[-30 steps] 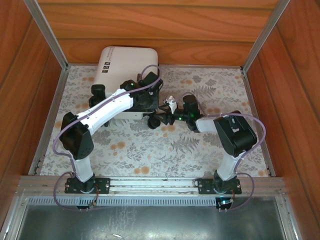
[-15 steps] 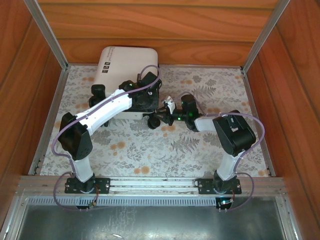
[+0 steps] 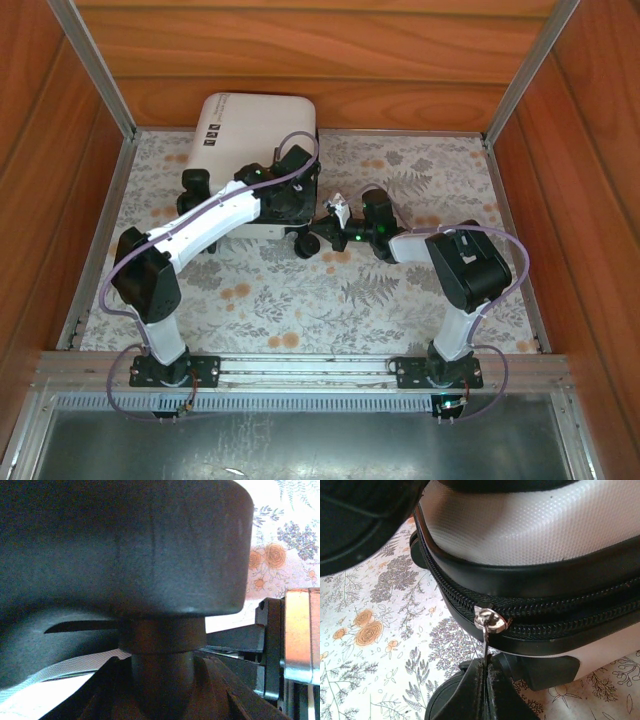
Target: Pack the luggage
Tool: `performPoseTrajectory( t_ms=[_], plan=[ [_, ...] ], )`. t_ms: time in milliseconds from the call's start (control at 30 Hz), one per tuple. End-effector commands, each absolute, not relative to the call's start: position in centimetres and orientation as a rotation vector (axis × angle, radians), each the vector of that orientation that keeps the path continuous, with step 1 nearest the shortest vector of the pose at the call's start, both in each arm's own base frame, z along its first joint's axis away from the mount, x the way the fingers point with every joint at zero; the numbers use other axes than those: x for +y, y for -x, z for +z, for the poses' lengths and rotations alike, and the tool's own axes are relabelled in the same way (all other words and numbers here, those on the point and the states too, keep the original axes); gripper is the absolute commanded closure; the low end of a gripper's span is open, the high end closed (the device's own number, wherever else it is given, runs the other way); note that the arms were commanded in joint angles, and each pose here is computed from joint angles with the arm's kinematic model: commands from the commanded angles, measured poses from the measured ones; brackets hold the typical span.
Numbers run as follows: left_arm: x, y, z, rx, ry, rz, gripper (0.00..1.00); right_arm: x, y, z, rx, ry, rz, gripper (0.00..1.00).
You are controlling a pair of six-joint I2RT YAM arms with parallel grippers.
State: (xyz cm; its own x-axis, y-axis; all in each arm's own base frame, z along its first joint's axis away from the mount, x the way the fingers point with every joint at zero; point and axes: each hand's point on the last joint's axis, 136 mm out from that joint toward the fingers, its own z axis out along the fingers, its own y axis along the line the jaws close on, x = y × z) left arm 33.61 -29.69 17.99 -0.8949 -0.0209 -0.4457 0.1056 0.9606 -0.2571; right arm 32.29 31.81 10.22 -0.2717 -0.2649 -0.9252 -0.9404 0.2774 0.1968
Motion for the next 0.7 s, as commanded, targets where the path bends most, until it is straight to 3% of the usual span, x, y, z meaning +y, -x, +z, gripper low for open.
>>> performPoseTrajectory(
  t_ms=[0, 67, 200, 667],
  plan=[
    [-29.8, -33.5, 21.7, 2.567, -0.058, -0.487, 1.00, 32.7, -32.2, 12.0, 1.643, 1.142, 1.048, 0.86],
    [-29.7, -33.4, 21.6, 2.569, -0.056, -0.485, 1.00, 32.8, -32.1, 12.2, 1.636, 1.147, 1.064, 0.80],
    [-29.5, -33.3, 21.4, 2.569, -0.052, -0.483, 1.00, 33.2, -32.1, 12.8, 1.622, 1.154, 1.092, 0.76],
    [-29.6, -33.5, 20.8, 2.571, -0.049, -0.493, 1.00, 33.7, -31.3, 13.2, 1.623, 1.157, 1.206, 0.83]
  ],
)
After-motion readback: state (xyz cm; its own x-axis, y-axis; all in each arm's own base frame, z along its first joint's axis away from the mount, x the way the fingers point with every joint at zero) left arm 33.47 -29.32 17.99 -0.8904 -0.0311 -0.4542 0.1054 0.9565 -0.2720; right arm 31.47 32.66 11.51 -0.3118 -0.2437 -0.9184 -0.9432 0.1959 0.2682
